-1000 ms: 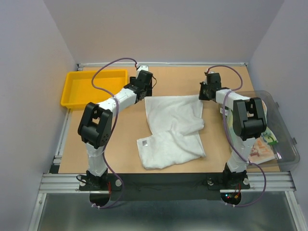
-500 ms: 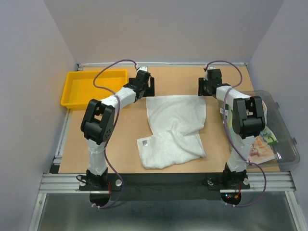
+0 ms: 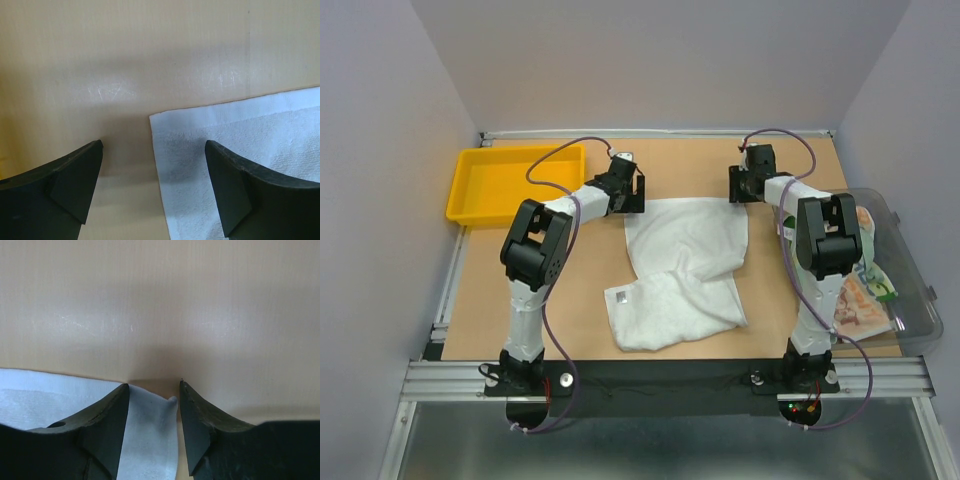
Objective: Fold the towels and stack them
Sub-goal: Flatten out the crumpled towel, then fold the towel
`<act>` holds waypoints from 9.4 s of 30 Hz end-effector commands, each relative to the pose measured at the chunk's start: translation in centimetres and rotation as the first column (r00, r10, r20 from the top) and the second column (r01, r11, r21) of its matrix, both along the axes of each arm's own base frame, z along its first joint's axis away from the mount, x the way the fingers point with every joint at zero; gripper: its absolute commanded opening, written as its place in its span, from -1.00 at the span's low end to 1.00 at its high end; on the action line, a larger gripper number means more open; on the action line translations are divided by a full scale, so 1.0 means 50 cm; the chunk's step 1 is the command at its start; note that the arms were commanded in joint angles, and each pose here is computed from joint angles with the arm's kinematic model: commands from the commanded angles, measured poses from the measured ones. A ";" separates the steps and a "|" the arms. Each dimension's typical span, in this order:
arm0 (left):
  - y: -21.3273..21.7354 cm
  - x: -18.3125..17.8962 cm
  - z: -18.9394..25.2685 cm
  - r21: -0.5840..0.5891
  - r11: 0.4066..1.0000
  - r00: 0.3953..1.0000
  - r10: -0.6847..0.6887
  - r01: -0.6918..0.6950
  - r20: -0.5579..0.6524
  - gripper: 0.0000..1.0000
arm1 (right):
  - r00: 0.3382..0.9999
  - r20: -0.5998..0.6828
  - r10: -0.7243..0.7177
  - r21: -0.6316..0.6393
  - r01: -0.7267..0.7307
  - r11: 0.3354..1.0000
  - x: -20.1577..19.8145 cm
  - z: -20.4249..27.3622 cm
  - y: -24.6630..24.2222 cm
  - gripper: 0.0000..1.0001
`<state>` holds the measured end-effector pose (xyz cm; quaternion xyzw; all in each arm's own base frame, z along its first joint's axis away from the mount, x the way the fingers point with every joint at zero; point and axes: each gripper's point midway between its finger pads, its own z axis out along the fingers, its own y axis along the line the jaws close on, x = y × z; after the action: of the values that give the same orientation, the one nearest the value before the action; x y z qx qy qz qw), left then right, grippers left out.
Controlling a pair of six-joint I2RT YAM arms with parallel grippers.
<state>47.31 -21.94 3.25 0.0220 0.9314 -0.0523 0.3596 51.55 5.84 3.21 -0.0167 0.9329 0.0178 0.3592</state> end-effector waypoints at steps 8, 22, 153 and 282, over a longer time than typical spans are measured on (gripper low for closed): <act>-0.015 -0.023 -0.038 -0.026 1.000 0.997 -0.001 -0.001 -0.074 0.75 | 0.993 -0.115 -0.007 0.000 0.007 1.000 -0.059 -0.059 -0.001 -0.03; -0.025 -0.080 -0.103 0.087 0.996 0.986 0.009 0.005 -0.168 0.36 | 0.983 -0.183 0.015 0.012 -0.013 1.000 -0.107 -0.095 0.012 -0.40; 0.108 -0.070 0.379 -0.266 0.947 0.917 -0.063 0.179 0.393 -1.00 | 0.797 0.591 0.128 0.047 -0.192 0.980 -0.081 0.426 0.053 -0.99; 0.090 -0.327 0.242 -0.333 0.940 0.987 -0.014 0.067 0.161 0.97 | 0.960 0.130 0.249 0.345 -0.280 0.896 -0.298 0.201 0.172 0.37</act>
<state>29.82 -17.30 13.44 -0.0513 0.8750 -0.2393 0.4176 35.47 11.22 12.53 -0.0003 0.8930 0.2048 0.4008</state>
